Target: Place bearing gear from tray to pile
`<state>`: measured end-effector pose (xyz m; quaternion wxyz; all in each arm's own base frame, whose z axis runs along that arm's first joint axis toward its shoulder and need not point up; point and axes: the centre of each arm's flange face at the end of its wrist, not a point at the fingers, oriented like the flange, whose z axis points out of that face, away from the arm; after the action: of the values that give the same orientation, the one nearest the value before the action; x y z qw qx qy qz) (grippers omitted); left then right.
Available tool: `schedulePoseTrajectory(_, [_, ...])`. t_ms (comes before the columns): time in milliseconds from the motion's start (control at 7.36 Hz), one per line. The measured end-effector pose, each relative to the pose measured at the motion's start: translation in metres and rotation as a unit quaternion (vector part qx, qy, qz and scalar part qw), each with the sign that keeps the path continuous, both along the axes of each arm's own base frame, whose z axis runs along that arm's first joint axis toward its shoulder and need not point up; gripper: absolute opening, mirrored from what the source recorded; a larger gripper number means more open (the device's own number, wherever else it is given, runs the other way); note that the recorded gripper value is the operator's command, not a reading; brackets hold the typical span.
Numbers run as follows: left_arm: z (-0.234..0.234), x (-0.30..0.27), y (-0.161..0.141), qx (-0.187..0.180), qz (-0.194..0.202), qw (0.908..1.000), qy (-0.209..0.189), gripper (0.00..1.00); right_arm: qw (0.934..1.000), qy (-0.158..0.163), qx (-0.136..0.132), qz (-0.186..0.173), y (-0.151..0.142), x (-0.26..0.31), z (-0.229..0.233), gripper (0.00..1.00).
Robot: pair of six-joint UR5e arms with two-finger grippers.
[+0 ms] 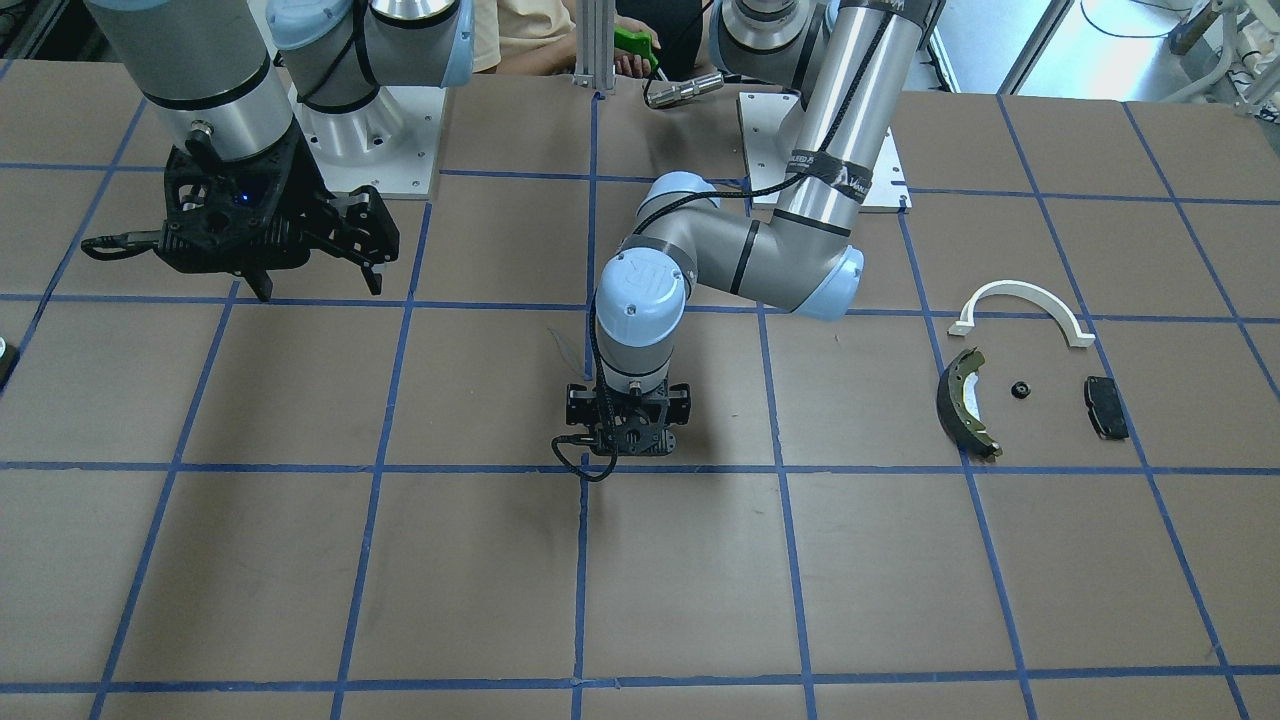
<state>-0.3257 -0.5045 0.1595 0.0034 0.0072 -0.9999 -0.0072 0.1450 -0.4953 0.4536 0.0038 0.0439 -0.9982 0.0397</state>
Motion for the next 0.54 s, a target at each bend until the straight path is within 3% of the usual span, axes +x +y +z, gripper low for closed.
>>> schedulePoseTrajectory(272, [0.004,0.005,-0.005,-0.004,0.005,1.0000,0.002,0.00,0.9998,0.011,-0.015,-0.009,0.001,-0.005,-0.006,1.00])
schedulePoseTrajectory(543, [0.012,0.009,-0.013,-0.012,0.006,0.9999,0.005,0.00,0.9999,0.011,-0.007,-0.010,-0.008,-0.006,0.012,1.00])
